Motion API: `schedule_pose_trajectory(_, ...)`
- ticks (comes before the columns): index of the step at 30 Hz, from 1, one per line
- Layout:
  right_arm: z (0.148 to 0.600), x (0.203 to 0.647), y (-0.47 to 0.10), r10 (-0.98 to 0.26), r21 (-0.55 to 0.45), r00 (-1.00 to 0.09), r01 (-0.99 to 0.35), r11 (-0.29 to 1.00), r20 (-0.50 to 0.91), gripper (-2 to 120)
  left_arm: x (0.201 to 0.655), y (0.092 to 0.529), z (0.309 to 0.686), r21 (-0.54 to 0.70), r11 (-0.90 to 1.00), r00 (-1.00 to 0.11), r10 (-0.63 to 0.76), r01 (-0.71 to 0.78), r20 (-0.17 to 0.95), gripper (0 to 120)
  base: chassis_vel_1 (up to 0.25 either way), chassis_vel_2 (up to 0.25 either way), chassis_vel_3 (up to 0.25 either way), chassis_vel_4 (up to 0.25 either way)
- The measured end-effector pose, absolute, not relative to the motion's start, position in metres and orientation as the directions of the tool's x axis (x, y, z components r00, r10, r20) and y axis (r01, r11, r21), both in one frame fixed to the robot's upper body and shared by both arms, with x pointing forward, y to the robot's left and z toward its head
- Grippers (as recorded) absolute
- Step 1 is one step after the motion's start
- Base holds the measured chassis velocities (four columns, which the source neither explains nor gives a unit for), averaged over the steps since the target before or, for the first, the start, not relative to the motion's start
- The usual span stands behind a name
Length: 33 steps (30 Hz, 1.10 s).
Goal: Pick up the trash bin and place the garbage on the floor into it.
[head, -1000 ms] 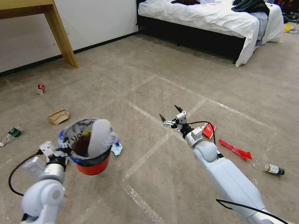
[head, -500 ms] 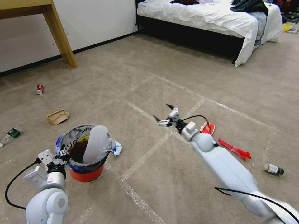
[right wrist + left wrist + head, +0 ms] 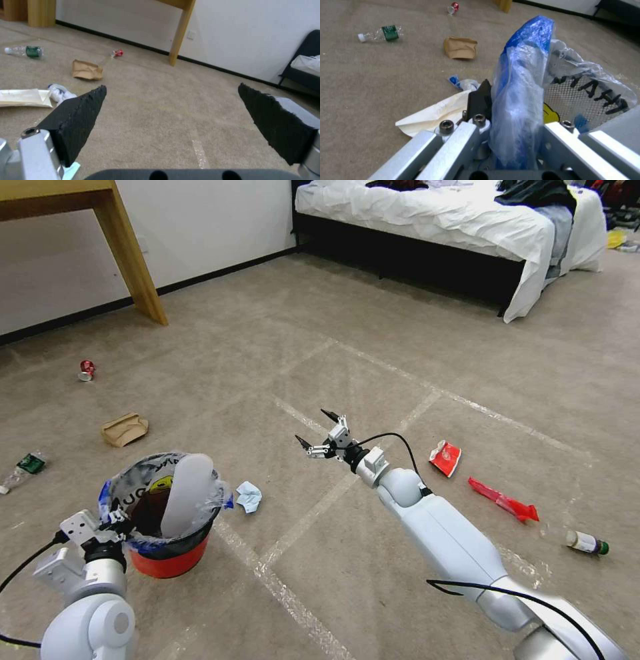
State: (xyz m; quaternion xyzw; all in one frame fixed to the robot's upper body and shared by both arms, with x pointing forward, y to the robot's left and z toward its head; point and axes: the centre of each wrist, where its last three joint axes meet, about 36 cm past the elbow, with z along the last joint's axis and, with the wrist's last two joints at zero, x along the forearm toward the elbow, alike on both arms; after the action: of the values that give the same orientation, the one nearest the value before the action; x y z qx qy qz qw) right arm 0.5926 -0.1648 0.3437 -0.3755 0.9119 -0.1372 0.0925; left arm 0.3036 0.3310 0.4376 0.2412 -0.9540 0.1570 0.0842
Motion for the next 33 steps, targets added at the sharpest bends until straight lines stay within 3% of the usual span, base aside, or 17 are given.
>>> schedule_pose_trajectory(6,0.357,0.618,-0.143,-0.723,-0.318,-0.690,-0.680,0.661,-0.026,100,0.304,0.333,0.440,-0.258,0.835,-0.870,-0.435,-0.486,0.230,4,0.000,0.000,0.000,0.000)
schedule_pose_trajectory(10,0.402,0.663,-0.108,-0.779,-0.407,-0.626,-0.719,0.564,0.027,100,0.304,0.337,0.441,-0.256,0.829,-0.865,-0.450,-0.497,0.221,4,0.000,0.000,0.000,0.000)
schedule_pose_trajectory(11,0.419,0.680,-0.091,-0.807,-0.450,-0.584,-0.747,0.489,0.093,100,0.304,0.340,0.444,-0.258,0.824,-0.861,-0.463,-0.505,0.210,4,0.000,0.000,0.000,0.000)
schedule_pose_trajectory(14,0.423,0.687,-0.080,-0.818,-0.464,-0.559,-0.765,0.446,0.135,100,0.304,0.341,0.447,-0.259,0.820,-0.859,-0.470,-0.510,0.202,4,0.000,0.000,0.000,0.000)
schedule_pose_trajectory(16,0.436,0.697,-0.047,-0.817,-0.457,-0.489,-0.828,0.324,0.306,100,0.301,0.346,0.452,-0.266,0.805,-0.848,-0.496,-0.530,0.185,4,0.000,0.000,0.000,0.000)
schedule_pose_trajectory(22,0.439,0.695,-0.005,-0.790,-0.405,-0.367,-0.899,0.165,0.491,100,0.295,0.351,0.456,-0.273,0.791,-0.836,-0.520,-0.548,0.172,4,0.000,0.000,0.000,0.000)
schedule_pose_trajectory(25,0.426,0.696,0.005,-0.712,-0.360,-0.306,-0.929,0.081,0.632,100,0.290,0.352,0.462,-0.279,0.783,-0.831,-0.534,-0.556,0.156,4,0.000,0.000,0.000,0.000)
schedule_pose_trajectory(33,0.385,0.705,-0.040,-0.540,-0.321,-0.334,-0.939,0.122,0.773,100,0.282,0.348,0.472,-0.287,0.786,-0.836,-0.533,-0.547,0.134,4,0.000,0.000,0.000,0.000)
